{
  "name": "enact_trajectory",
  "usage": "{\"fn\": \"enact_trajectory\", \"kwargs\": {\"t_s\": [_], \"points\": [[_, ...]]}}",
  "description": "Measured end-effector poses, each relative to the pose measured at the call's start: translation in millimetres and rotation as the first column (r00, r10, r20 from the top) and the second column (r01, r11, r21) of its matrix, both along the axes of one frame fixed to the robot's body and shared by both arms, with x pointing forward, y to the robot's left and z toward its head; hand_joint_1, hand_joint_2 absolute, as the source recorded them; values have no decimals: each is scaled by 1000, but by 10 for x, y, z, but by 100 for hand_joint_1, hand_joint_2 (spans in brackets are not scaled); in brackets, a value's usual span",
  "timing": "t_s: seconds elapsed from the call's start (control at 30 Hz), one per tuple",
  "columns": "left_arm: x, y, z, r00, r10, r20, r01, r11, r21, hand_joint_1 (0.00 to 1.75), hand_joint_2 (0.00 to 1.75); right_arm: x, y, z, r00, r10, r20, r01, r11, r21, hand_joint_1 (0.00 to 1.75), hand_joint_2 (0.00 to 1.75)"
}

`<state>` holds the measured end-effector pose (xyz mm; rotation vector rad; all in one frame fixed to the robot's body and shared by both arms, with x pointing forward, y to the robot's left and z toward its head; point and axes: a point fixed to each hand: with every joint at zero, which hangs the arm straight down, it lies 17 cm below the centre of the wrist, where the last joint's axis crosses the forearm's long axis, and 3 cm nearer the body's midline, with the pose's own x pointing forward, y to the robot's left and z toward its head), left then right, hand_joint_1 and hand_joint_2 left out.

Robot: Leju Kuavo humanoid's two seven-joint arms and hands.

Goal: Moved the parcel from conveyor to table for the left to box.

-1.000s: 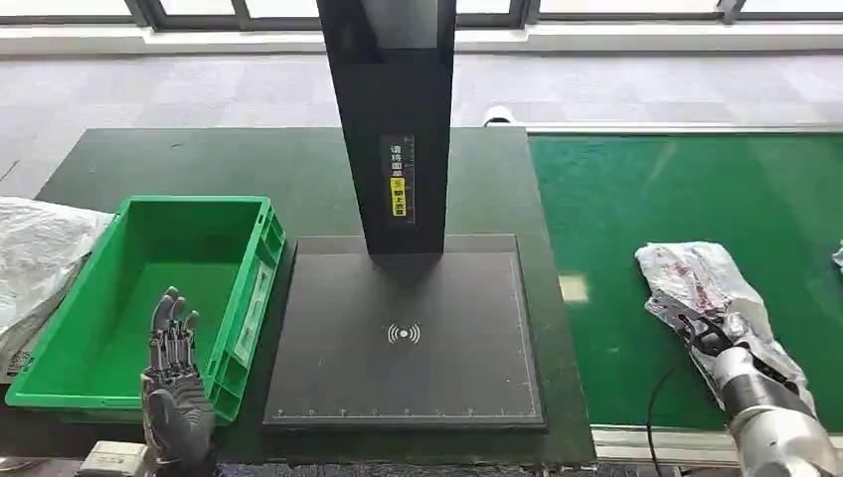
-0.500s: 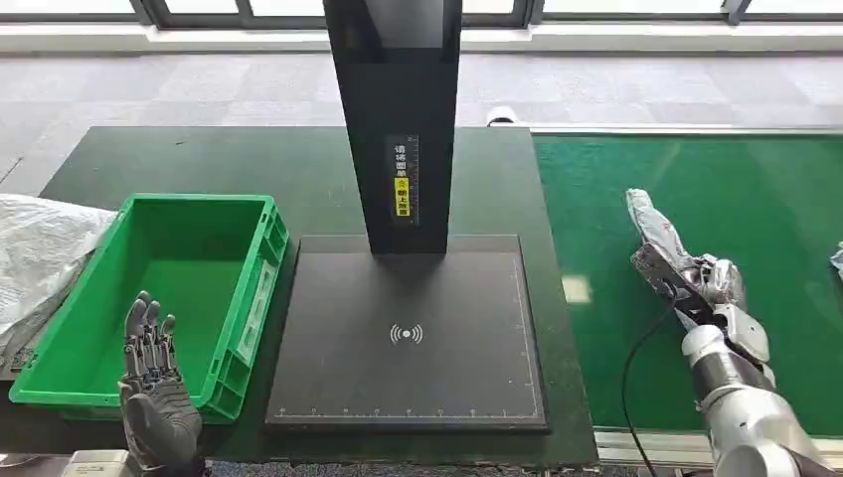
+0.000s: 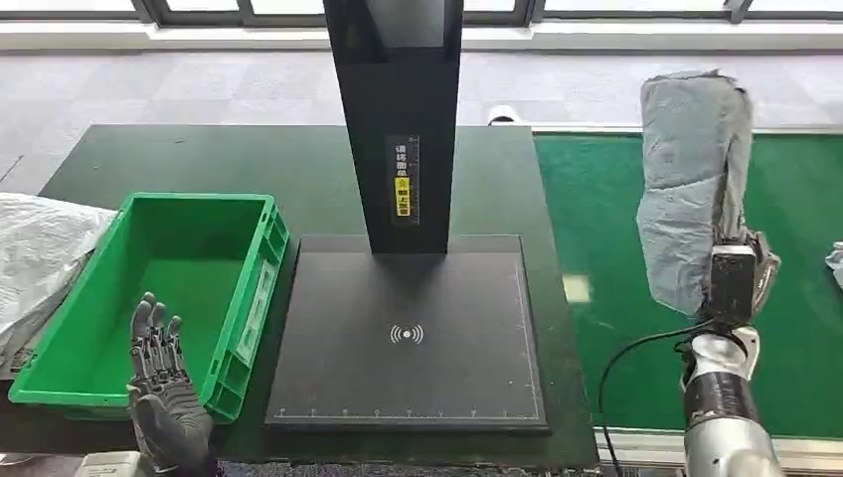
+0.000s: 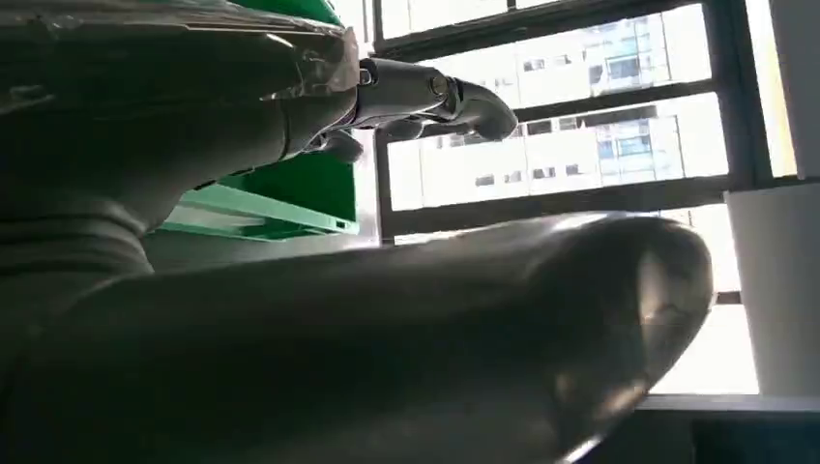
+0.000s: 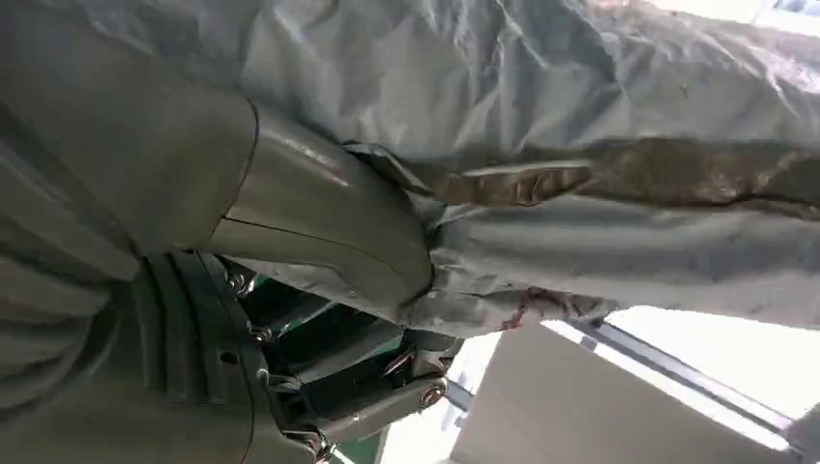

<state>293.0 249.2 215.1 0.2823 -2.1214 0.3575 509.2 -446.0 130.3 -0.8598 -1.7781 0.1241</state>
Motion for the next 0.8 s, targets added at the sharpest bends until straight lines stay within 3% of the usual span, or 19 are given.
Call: {"fn": "enact_trajectory", "kwargs": {"t_s": [0.13,0.2,0.33,0.47,0.6,0.8], "points": [[81,-183,12,995,-94,16,94,996,-3,0,0,-398,58,98,995,-7,102,4,1000,27,175,175],[159,-352,-15,985,-174,17,174,985,-3,0,0,-667,409,205,987,32,159,-22,998,-62,175,175],[244,-435,-30,979,-205,19,205,979,-8,0,0,-972,982,290,969,148,200,-128,986,-108,175,175],[284,-542,-72,968,-249,10,249,968,-6,0,0,-1145,1156,425,954,182,240,-159,981,-112,175,175],[447,-900,-146,923,-385,1,385,923,5,0,0,-1558,1663,450,930,277,242,-228,950,-213,175,175],[561,-1095,-252,896,-443,-16,443,896,7,0,0,-1791,2363,253,894,411,180,-392,910,-133,175,175]]}}
